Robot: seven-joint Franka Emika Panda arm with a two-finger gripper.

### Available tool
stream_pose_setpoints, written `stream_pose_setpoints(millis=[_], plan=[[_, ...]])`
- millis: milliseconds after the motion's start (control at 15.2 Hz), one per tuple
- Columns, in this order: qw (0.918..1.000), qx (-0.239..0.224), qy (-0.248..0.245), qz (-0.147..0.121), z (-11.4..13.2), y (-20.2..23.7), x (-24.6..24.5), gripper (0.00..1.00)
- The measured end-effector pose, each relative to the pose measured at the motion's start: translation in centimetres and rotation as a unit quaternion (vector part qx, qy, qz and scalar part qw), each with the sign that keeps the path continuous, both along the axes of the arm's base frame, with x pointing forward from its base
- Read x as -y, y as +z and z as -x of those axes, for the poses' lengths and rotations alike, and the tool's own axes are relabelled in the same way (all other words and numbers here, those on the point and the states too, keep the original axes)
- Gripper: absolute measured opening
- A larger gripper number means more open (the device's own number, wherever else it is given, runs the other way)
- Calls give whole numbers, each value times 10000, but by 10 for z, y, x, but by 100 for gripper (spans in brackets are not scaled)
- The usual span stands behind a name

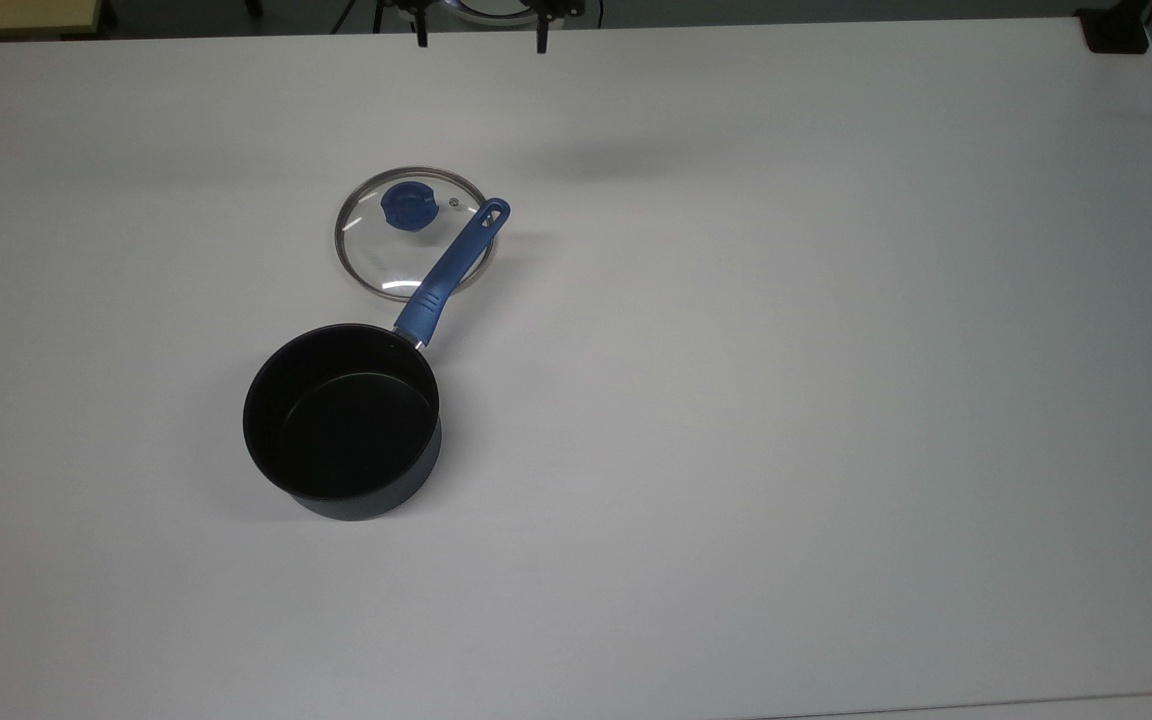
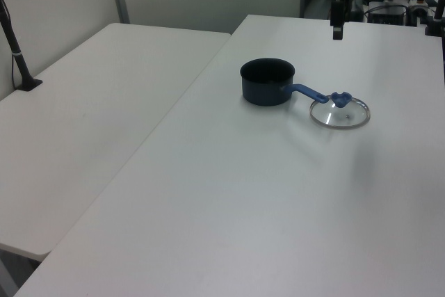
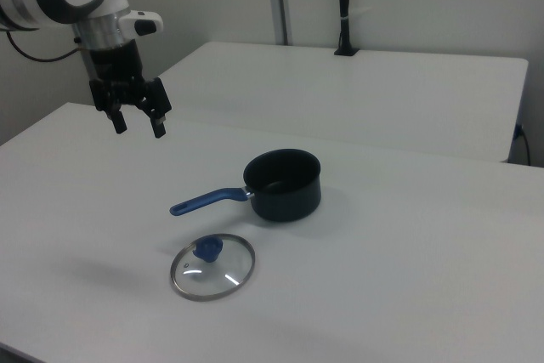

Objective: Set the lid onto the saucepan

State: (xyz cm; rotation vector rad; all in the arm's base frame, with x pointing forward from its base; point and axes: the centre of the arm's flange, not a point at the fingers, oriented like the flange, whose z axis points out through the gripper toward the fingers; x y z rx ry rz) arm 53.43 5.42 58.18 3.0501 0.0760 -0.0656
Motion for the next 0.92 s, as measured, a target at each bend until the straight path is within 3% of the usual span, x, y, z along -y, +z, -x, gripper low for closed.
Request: stream_pose_setpoints(millis=[919], plan=[[10000,-59,7,2,-3,-6,6,100]])
